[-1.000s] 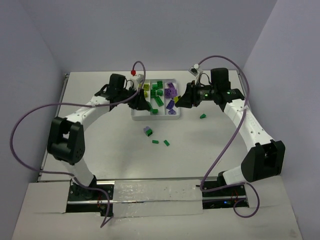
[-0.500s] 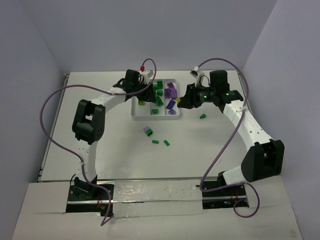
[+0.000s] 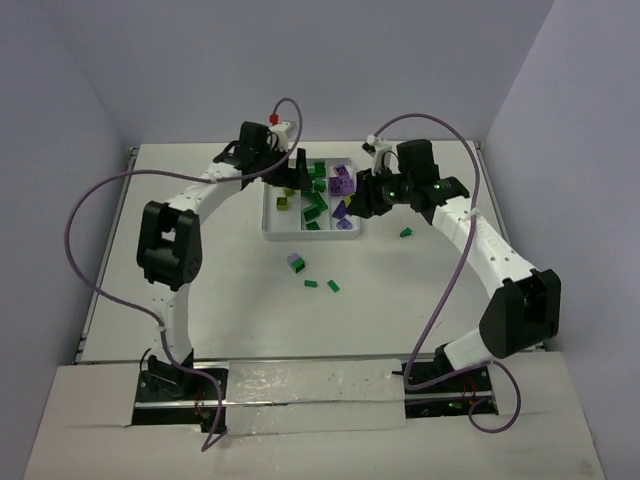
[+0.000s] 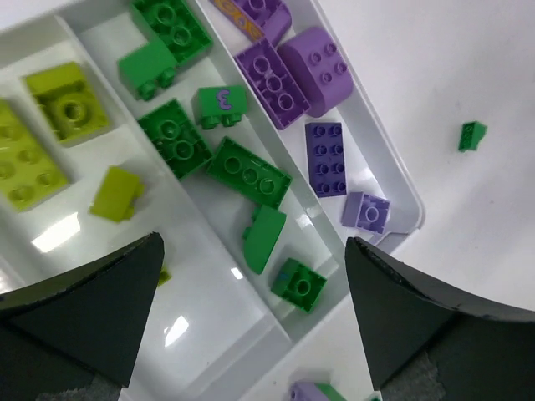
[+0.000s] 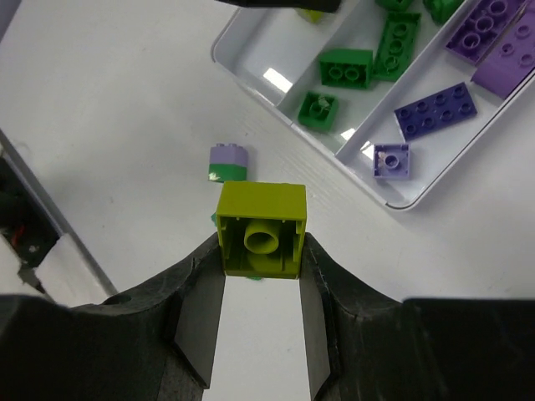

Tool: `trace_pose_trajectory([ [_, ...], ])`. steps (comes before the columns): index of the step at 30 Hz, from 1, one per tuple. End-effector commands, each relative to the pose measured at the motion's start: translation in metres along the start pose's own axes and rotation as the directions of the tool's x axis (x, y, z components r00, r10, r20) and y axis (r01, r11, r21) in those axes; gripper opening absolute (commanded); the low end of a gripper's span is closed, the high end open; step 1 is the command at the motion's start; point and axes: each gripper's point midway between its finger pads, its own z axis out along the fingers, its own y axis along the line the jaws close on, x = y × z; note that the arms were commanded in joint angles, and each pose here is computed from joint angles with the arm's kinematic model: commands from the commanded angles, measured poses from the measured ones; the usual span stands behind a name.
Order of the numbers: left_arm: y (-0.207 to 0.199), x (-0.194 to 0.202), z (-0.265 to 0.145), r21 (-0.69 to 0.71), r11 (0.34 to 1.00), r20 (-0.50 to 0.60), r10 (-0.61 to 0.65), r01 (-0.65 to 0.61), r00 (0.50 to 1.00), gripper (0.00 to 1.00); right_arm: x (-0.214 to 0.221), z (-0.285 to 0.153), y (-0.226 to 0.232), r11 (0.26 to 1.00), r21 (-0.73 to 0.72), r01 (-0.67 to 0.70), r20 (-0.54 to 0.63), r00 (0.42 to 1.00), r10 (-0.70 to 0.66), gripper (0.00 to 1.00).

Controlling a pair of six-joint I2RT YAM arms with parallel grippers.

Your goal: Sort the legos into containers by color

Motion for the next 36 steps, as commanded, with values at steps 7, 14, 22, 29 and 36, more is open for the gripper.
trace_pose_trajectory([
  [7, 0.032, -0.067, -0.229, -0.182, 0.978, 0.387, -0.025, 0.103, 0.922, 0.99, -0.037, 0.087, 0.024, 0.966, 0.131, 0.223, -0.028, 0.975, -0.222, 0.0],
  [14, 0.039, -0.012, -0.27, -0.318, 0.947, 0.382, 0.093, 0.036, 0.92, 0.99, -0.049, 0.159, 0.029, 0.969, 0.149, 0.198, -0.042, 0.98, -0.193, 0.0],
  [22, 0.026, 0.043, -0.26, -0.226, 0.974, 0.212, 0.057, -0.008, 0.976, 0.99, -0.034, 0.229, 0.005, 0.965, 0.211, 0.155, -0.118, 0.984, -0.133, 0.05],
  [29, 0.026, 0.059, -0.258, -0.222, 0.974, 0.178, 0.079, -0.038, 0.981, 0.99, -0.029, 0.246, -0.002, 0.958, 0.239, 0.156, -0.135, 0.983, -0.127, 0.55],
  [36, 0.028, 0.06, -0.255, -0.226, 0.974, 0.184, 0.063, -0.02, 0.981, 0.99, -0.031, 0.219, 0.014, 0.959, 0.23, 0.164, -0.134, 0.982, -0.136, 0.74],
])
